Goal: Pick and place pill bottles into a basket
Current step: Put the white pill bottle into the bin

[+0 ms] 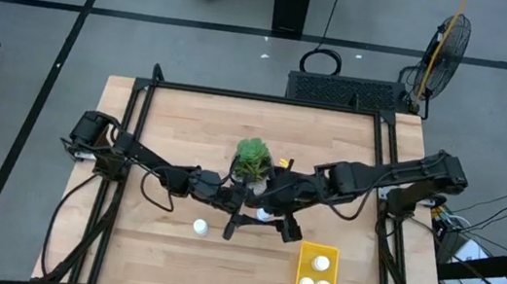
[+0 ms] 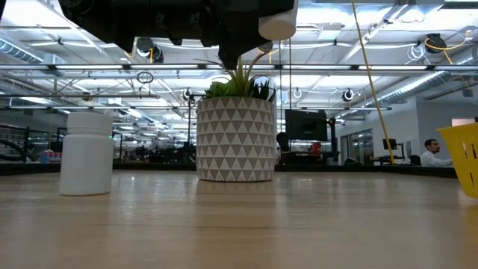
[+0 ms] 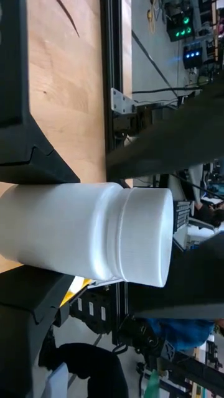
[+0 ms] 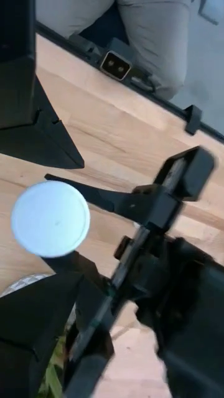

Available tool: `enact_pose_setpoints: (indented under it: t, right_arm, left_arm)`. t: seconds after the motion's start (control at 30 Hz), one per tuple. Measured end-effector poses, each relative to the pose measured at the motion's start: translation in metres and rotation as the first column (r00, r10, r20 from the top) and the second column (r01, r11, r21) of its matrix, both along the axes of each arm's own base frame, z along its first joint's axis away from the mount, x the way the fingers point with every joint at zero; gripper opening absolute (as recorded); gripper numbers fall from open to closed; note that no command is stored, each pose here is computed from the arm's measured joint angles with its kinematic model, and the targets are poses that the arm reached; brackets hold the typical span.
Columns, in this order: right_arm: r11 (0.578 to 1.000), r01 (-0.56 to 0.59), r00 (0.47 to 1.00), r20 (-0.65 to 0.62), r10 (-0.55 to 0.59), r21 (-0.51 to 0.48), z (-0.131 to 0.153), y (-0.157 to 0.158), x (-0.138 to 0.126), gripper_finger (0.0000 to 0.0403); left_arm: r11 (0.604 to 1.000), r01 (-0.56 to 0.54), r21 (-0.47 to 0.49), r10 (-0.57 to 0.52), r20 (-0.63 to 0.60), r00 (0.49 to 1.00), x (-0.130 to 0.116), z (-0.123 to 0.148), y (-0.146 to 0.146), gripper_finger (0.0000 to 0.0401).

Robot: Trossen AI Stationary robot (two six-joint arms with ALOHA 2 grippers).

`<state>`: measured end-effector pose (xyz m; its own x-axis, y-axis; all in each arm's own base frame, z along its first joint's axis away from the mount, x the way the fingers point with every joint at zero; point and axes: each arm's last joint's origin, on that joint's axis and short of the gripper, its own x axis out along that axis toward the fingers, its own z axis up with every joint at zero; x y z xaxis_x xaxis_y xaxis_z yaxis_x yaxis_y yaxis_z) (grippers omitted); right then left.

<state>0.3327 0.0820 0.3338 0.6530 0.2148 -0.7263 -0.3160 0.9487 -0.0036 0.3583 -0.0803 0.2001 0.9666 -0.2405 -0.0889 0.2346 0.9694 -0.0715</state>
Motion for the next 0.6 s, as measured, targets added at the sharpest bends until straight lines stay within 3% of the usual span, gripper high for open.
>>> enact_pose_setpoints:
  t: [0.6]
  right_arm:
    - [1.0, -0.005, 0.999, -0.045, 0.006, 0.018, -0.0034, 0.0002, -0.0021, 0.026]
  left_arm:
    - [1.0, 0.0, 0.007, 0.0, 0.006, 1.0, 0.0001, 0.0004, 0.0003, 0.0171]
